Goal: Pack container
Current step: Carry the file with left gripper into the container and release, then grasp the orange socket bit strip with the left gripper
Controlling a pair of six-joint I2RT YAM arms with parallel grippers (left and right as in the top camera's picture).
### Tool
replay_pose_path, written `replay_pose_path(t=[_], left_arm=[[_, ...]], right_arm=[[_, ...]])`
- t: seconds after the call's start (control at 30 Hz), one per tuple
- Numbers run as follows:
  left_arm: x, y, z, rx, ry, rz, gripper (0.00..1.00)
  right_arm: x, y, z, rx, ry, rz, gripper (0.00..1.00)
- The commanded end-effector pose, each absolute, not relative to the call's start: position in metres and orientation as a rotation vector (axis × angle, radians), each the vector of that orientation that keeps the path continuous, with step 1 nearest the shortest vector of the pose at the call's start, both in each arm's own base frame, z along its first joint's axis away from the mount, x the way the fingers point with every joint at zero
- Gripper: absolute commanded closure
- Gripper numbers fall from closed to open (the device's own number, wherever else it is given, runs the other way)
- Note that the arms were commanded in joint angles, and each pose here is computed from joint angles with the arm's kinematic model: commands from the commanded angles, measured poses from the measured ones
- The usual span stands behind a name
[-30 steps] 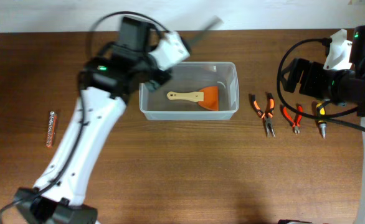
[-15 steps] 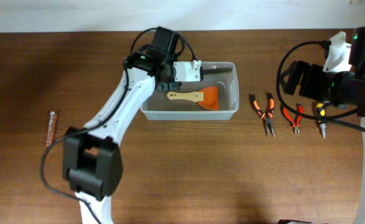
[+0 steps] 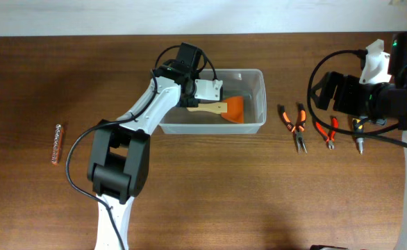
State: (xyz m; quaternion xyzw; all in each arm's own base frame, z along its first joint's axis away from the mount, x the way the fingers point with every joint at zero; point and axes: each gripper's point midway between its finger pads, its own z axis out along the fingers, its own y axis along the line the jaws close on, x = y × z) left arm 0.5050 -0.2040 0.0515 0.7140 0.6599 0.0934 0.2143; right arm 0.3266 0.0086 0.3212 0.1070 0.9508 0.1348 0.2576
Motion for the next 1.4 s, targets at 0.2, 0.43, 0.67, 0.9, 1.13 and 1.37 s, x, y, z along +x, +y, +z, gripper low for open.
replay_pose_path(t=[0.2, 0.43, 0.67, 0.9, 1.13, 1.37], left_arm=[[0.516, -0.198, 0.136, 1.579, 2.024, 0.313, 0.01], [0.46, -0.183, 0.244, 1.405, 2.09, 0.254, 0.01], [0.398, -0.087, 0.257, 1.0, 2.53, 0.18, 0.01], [0.386, 0.037, 0.198, 0.344, 2.9, -0.028, 0.01], [0.355, 0.134, 0.111, 0.024, 3.127, -0.07, 0.01], [0.353, 0.183, 0.052, -0.191, 3.162, -0.106, 0.0]], right_arm=[[0.326, 0.006, 0.322, 0.295, 2.575, 0.351, 0.01], [0.326, 0.006, 0.322, 0.295, 2.575, 0.351, 0.01], [0.326, 0.006, 0.322, 0.295, 2.576, 0.351, 0.01], [0.326, 0.006, 0.322, 0.295, 2.575, 0.351, 0.01], [0.326, 0.006, 0.322, 0.295, 2.575, 0.351, 0.01], [0.326, 0.006, 0.322, 0.295, 2.575, 0.351, 0.01]])
